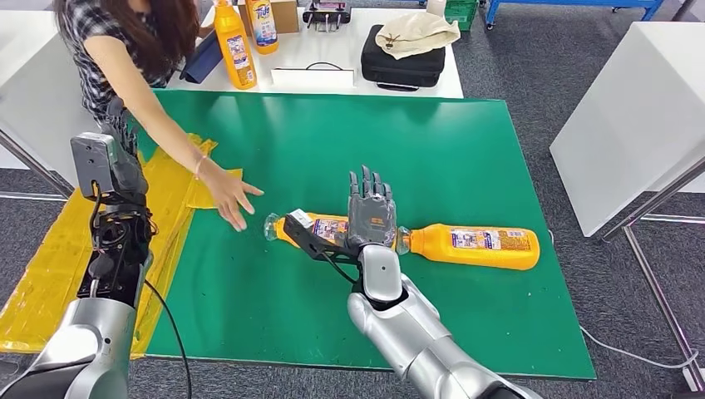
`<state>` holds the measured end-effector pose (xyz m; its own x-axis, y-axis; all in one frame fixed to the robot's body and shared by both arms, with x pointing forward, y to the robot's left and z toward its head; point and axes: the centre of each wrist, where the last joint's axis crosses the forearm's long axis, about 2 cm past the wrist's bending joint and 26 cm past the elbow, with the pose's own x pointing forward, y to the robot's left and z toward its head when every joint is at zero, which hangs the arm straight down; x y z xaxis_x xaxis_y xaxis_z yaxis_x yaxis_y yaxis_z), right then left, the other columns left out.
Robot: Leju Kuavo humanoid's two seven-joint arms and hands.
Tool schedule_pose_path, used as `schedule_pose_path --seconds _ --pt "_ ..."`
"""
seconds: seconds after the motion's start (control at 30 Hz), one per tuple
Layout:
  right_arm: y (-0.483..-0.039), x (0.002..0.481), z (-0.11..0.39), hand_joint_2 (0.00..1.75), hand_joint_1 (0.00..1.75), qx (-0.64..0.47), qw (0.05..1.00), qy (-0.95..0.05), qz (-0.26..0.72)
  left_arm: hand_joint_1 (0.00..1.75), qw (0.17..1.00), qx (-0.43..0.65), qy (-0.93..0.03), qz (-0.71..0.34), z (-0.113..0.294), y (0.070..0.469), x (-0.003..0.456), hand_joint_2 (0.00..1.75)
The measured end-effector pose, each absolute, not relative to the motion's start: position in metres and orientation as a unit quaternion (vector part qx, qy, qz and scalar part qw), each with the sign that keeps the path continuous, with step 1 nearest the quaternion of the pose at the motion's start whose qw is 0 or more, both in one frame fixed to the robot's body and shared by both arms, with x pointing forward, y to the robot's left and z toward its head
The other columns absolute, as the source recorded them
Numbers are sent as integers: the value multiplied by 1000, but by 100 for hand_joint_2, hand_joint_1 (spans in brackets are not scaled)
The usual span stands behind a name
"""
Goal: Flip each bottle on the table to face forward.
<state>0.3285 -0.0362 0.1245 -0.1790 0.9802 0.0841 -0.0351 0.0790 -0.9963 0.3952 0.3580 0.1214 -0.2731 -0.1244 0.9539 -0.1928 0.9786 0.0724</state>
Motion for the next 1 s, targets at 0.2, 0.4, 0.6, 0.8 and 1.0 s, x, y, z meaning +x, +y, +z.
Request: schedule_pose_path --seconds 0.2,0.4,0.6,0.8,1.0 --pt "-36 331 125 175 0 -420 488 -551 532 0 597 101 -796 29 121 360 394 0" --pt "-37 332 124 175 0 -420 488 -546 535 0 597 102 -795 31 121 361 393 0" --pt "-37 332 122 175 0 -409 501 -524 554 0 596 104 -796 34 122 363 393 0" --pt "-34 324 114 175 0 -381 522 -505 571 0 596 115 -793 42 110 372 379 0" --pt "-13 307 114 175 0 -333 535 -500 595 0 608 134 -780 57 88 386 335 0"
